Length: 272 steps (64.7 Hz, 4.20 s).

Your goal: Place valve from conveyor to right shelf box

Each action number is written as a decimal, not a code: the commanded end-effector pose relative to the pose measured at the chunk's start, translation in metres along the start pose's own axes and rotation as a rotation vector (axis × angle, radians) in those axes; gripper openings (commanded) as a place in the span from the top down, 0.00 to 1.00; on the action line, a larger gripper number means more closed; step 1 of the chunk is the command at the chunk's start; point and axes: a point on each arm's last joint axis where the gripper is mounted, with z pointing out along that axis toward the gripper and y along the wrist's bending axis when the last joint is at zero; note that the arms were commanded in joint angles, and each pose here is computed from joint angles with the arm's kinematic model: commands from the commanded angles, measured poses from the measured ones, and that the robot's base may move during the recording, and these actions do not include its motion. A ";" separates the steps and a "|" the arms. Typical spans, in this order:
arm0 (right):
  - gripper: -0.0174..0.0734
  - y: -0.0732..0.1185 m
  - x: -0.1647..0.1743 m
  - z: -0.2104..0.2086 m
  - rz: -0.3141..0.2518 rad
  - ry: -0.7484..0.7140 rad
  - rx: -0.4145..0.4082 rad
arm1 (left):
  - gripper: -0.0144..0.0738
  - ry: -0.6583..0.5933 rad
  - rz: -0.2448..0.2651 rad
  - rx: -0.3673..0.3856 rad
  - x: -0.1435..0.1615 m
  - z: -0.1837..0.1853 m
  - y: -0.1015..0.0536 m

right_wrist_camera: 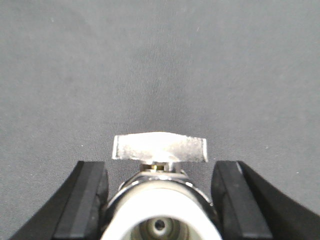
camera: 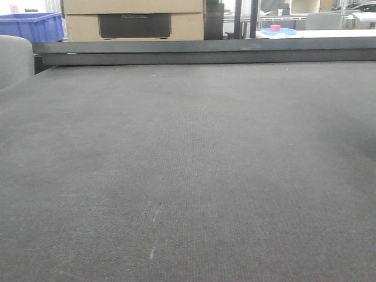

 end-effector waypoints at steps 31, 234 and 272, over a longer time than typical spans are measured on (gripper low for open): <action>0.98 0.015 0.027 -0.079 -0.063 -0.426 -0.042 | 0.96 -0.329 -0.004 -0.023 0.012 -0.067 -0.003; 0.98 0.015 0.027 -0.086 -0.062 -0.475 -0.039 | 0.96 -0.329 -0.004 -0.025 0.012 -0.068 -0.003; 0.98 0.015 0.027 -0.086 -0.062 -0.475 -0.039 | 0.96 -0.329 -0.004 -0.025 0.012 -0.068 -0.003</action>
